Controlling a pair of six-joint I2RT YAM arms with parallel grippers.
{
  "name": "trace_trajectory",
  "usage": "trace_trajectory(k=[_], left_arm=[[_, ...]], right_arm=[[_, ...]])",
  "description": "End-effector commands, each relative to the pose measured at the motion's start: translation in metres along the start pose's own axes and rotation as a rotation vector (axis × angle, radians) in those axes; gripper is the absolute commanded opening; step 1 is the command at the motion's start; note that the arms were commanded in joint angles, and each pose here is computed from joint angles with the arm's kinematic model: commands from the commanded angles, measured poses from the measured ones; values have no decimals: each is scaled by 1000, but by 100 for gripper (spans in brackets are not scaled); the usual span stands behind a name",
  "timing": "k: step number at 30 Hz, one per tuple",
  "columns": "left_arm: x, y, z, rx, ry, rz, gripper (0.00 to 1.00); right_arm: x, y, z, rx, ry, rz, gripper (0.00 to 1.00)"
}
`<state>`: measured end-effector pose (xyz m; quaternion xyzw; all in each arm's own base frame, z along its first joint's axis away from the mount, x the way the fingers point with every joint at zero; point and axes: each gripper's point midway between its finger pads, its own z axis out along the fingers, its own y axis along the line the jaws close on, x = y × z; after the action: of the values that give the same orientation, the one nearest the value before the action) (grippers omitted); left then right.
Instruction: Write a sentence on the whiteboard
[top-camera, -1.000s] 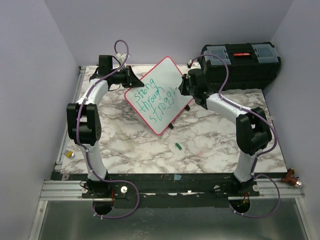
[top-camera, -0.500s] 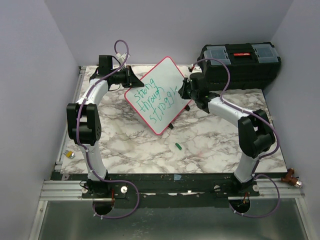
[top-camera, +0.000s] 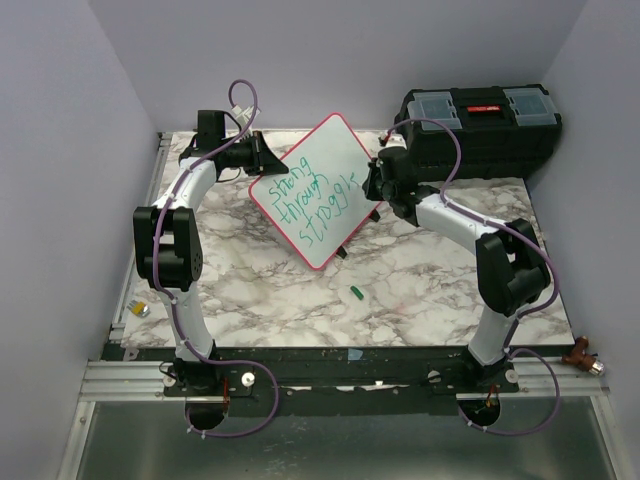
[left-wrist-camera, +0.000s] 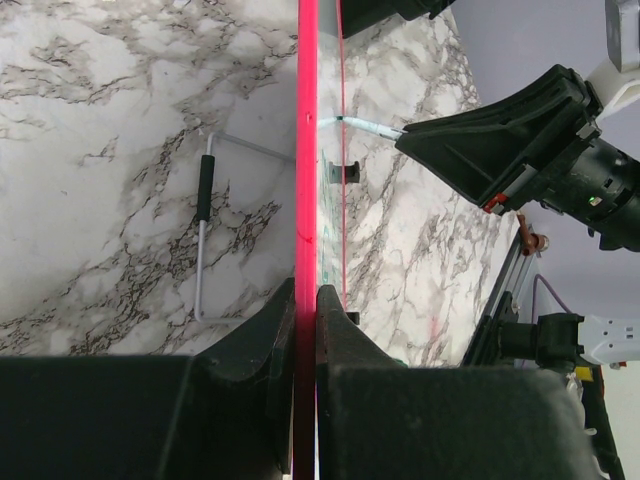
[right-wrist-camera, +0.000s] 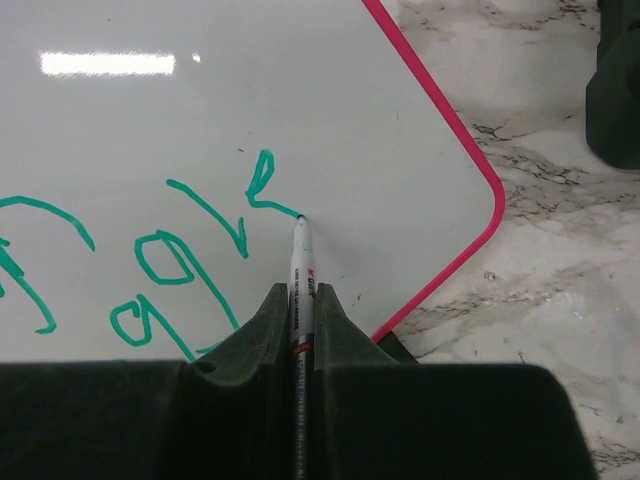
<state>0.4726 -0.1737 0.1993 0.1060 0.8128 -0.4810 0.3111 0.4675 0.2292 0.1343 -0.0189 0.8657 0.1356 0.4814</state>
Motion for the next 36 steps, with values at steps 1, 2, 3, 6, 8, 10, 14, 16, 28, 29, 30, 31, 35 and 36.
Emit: trace_trajectory(k=[1,2,3,6,8,10,14,16,28,29,30,31,35,36], left_arm=[[-4,1,3,-15,-18,117,0],[-4,0,2,-15,-17,116,0],[-4,0,2,-15,-17,116,0],[-4,0,2,-14,-19,118,0],[-4,0,2,-14,-17,116,0],[-4,0,2,-15,-18,117,0],[-4,0,2,-13,-17,116,0],[-4,0,2,-13,-18,119,0],[-5,0,2,-12,-18,118,0],[-4,0,3,-11,-17,117,0],[-4,0,3,-11,-17,117,0],[-4,0,3,-11,-16,117,0],[-5,0,3,-11,-17,118,0],[-5,0,3,-11,-18,117,0]], right_arm=[[-6,-2,-2,32,3,-19,1],[-10,-1,-4,29,-6,-19,1],[-14,1,-5,25,-15,-19,1],[-27,4,-10,14,-53,-12,1],[-35,6,-12,12,-74,-9,1],[-42,6,-14,14,-88,-7,1],[-56,9,-11,8,-130,1,1],[-59,7,-8,12,-134,3,1],[-63,-4,20,45,-120,18,1],[-62,-6,21,50,-119,19,1],[-62,-8,23,55,-118,20,1],[-62,-9,24,58,-118,22,1],[-60,-14,28,70,-112,19,1],[-59,-14,29,69,-110,17,1]])
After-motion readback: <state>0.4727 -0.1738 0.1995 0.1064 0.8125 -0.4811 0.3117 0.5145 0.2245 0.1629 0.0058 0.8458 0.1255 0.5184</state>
